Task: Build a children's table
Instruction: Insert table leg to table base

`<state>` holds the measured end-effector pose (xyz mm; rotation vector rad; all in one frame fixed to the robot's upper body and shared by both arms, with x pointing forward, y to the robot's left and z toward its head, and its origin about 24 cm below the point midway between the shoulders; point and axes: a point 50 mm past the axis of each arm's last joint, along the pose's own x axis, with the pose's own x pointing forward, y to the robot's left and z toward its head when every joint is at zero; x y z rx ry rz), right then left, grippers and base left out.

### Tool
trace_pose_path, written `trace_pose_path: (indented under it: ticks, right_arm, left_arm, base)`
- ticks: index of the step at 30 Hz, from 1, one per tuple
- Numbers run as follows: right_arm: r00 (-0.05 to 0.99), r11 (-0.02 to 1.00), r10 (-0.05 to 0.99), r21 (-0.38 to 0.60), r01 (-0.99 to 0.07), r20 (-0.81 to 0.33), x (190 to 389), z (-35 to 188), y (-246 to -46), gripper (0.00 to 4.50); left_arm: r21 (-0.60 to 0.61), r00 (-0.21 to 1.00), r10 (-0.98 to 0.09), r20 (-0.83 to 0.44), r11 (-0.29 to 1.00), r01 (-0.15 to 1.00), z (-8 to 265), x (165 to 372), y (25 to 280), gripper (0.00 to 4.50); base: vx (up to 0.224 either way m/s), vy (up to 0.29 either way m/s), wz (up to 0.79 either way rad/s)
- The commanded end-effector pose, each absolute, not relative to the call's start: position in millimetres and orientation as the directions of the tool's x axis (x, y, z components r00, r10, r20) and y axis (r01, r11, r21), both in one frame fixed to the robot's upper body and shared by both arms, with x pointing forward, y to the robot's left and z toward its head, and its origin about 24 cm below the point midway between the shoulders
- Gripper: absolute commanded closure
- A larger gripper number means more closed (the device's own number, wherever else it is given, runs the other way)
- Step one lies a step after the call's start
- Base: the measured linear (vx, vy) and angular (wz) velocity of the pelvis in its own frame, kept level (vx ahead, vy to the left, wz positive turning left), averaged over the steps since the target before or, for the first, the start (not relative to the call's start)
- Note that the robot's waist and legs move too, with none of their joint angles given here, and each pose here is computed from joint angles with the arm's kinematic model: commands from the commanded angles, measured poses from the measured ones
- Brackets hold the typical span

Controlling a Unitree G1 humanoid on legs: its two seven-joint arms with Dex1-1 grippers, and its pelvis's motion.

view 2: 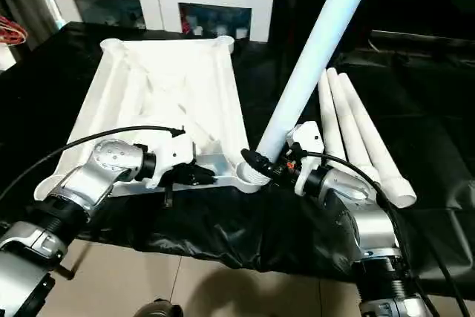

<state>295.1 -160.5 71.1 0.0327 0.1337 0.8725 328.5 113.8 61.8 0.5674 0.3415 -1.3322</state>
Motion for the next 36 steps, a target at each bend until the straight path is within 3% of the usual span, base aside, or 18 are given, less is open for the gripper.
trace_pose_path:
  ticks: [1, 6, 7, 8, 16, 18, 20, 24, 34, 35, 36]
  right_arm:
    - [0.634, 0.642, 0.766, 0.073, -0.763, -0.106, 297.0, 74.4, -162.0, 2.60]
    - [0.632, 0.640, 0.768, 0.073, -0.765, -0.107, 297.9, 74.3, -160.9, 2.60]
    - [0.631, 0.639, 0.768, 0.073, -0.765, -0.107, 298.0, 74.3, -160.8, 2.60]
    - [0.631, 0.639, 0.768, 0.073, -0.765, -0.107, 298.0, 74.3, -160.7, 2.60]
    - [0.630, 0.638, 0.769, 0.072, -0.766, -0.107, 298.4, 74.1, -160.4, 2.60]
    - [0.630, 0.638, 0.769, 0.072, -0.767, -0.106, 298.5, 74.2, -160.3, 2.60]
    - [0.629, 0.637, 0.770, 0.072, -0.767, -0.105, 298.8, 74.3, -159.9, 2.60]
    - [0.627, 0.635, 0.772, 0.073, -0.769, -0.105, 299.2, 74.7, -159.6, 2.60]
    - [0.624, 0.632, 0.774, 0.072, -0.771, -0.107, 298.8, 74.8, -159.6, 2.60]
    - [0.624, 0.632, 0.774, 0.072, -0.771, -0.107, 298.8, 74.8, -159.6, 2.60]
    - [0.624, 0.632, 0.774, 0.072, -0.772, -0.106, 298.8, 74.9, -159.4, 2.60]
  left_arm:
    - [0.151, 0.229, -0.771, -0.594, 0.172, 0.973, 53.6, 329.8, 129.4, 4.50]
    - [0.090, 0.183, -0.775, -0.605, 0.162, 0.983, 51.6, 327.0, 131.1, 4.50]
    - [0.083, 0.182, -0.780, -0.598, 0.166, 0.983, 51.8, 327.1, 130.8, 4.06]
    - [0.083, 0.182, -0.780, -0.598, 0.166, 0.983, 51.8, 327.1, 130.8, 3.95]
    - [0.124, 0.211, -0.767, -0.606, 0.170, 0.978, 52.3, 329.4, 133.2, 3.85]
    - [0.117, 0.208, -0.768, -0.606, 0.173, 0.978, 52.7, 329.4, 133.9, 3.85]
    - [0.110, 0.210, -0.774, -0.597, 0.180, 0.977, 53.4, 330.2, 134.2, 4.24]
    - [0.091, 0.200, -0.807, -0.556, 0.180, 0.979, 56.5, 330.1, 131.6, 4.44]
    - [0.058, 0.178, -0.835, -0.520, 0.173, 0.983, 54.6, 326.3, 130.1, 4.44]
    - [0.055, 0.177, -0.836, -0.520, 0.174, 0.983, 54.5, 326.3, 130.1, 4.04]
    - [0.024, 0.167, -0.841, -0.515, 0.181, 0.983, 53.1, 325.8, 130.3, 3.93]
  base:
    - [0.000, 0.000, 0.00]
    - [0.000, 0.000, 0.00]
    - [0.000, 0.000, 0.00]
    - [0.000, 0.000, 0.00]
    - [0.000, 0.000, 0.00]
    - [0.000, 0.000, 0.00]
    - [0.000, 0.000, 0.00]
    - [0.000, 0.000, 0.00]
    - [0.000, 0.000, 0.00]
    - [0.000, 0.000, 0.00]
    - [0.000, 0.000, 0.00]
